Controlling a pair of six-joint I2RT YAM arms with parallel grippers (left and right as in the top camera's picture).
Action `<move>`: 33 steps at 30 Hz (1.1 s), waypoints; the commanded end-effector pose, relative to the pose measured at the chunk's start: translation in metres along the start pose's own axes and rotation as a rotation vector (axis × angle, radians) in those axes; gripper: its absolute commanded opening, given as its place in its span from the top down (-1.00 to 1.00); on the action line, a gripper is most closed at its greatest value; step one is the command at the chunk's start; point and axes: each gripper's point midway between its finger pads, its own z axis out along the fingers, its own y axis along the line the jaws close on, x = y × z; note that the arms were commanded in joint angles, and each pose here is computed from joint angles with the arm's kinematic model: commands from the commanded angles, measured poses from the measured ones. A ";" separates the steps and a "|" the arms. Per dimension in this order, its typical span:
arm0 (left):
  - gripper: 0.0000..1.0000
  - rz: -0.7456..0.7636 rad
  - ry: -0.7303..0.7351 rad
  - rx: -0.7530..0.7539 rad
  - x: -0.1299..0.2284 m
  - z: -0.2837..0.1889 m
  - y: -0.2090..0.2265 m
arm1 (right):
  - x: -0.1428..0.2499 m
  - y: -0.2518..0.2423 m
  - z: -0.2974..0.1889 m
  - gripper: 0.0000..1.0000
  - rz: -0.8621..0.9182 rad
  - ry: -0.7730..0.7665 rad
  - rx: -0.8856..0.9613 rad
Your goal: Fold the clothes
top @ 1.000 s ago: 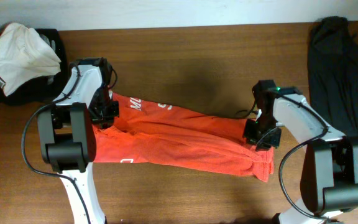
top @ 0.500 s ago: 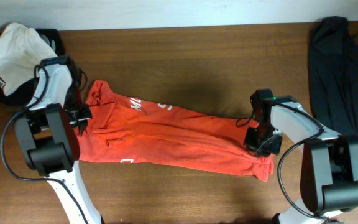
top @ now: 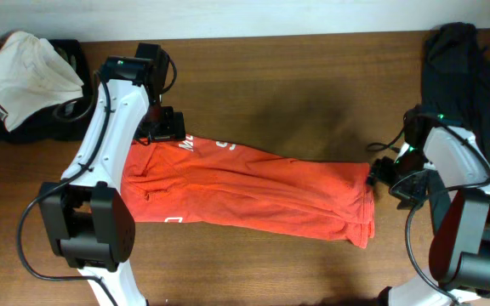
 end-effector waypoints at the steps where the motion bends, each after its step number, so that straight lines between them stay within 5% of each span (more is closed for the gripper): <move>1: -0.98 0.009 0.015 0.001 0.003 0.003 0.000 | 0.014 0.005 0.015 -0.86 -0.035 0.032 -0.054; 3: -0.98 0.009 0.016 0.000 0.003 0.003 0.000 | 0.020 0.003 0.027 -1.00 -0.034 0.043 -0.055; 12: -0.99 0.009 0.013 0.001 0.003 0.003 0.000 | 0.045 0.019 0.066 -0.89 -0.032 0.096 -0.207; 15: -0.99 0.009 0.013 0.002 0.003 0.003 0.000 | 0.052 0.022 0.073 0.00 -0.026 0.113 -0.237; 17: -0.98 0.009 0.014 0.004 0.003 0.003 0.000 | 0.054 0.025 0.072 0.92 -0.018 0.124 -0.256; 25: -0.98 0.009 0.014 0.004 0.003 0.003 0.000 | 0.030 0.018 0.055 0.92 0.070 0.082 -0.298; 31: -0.98 0.006 0.003 0.007 0.000 0.003 -0.001 | -0.002 -0.076 -0.006 0.92 0.391 -0.090 0.086; 33: -0.98 0.006 0.003 0.008 0.000 0.003 -0.001 | -0.002 -0.078 -0.038 0.92 0.398 -0.183 0.082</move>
